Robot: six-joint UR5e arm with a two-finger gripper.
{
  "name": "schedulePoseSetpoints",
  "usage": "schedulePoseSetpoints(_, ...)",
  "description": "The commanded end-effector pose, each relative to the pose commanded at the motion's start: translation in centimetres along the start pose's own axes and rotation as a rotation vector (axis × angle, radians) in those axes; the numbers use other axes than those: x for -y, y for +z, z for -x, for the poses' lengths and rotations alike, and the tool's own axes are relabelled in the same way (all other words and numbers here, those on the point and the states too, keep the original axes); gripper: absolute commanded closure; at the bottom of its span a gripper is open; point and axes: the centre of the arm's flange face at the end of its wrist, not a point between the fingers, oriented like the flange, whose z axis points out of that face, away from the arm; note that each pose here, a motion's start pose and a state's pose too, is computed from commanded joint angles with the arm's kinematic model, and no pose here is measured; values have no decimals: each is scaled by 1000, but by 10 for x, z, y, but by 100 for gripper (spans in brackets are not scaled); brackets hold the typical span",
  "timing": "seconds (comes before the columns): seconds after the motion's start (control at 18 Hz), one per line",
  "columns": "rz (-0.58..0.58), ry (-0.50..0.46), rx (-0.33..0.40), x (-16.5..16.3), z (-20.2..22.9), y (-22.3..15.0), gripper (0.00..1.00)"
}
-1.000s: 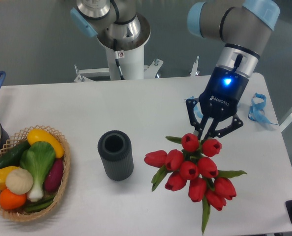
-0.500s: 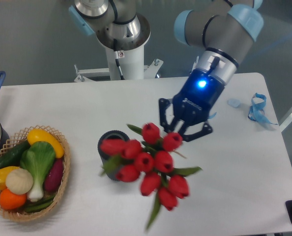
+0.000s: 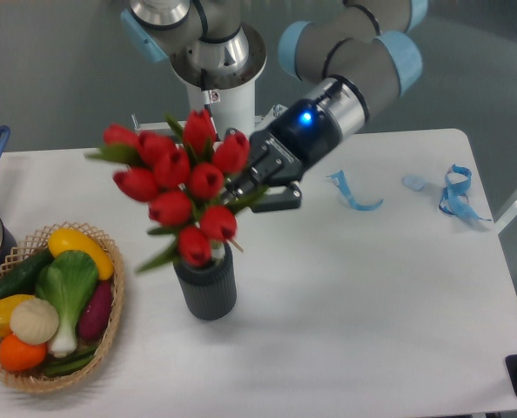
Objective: Insert the flowers into the vase
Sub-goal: 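Swing the tulips over the vase and lower stems into its opening, then push the tulip stems further down into the grey vase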
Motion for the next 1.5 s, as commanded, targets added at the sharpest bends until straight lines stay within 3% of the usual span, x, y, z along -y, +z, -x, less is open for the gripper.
schedulePoseSetpoints(1.5, 13, -51, 10, -71, 8, -4, 91)
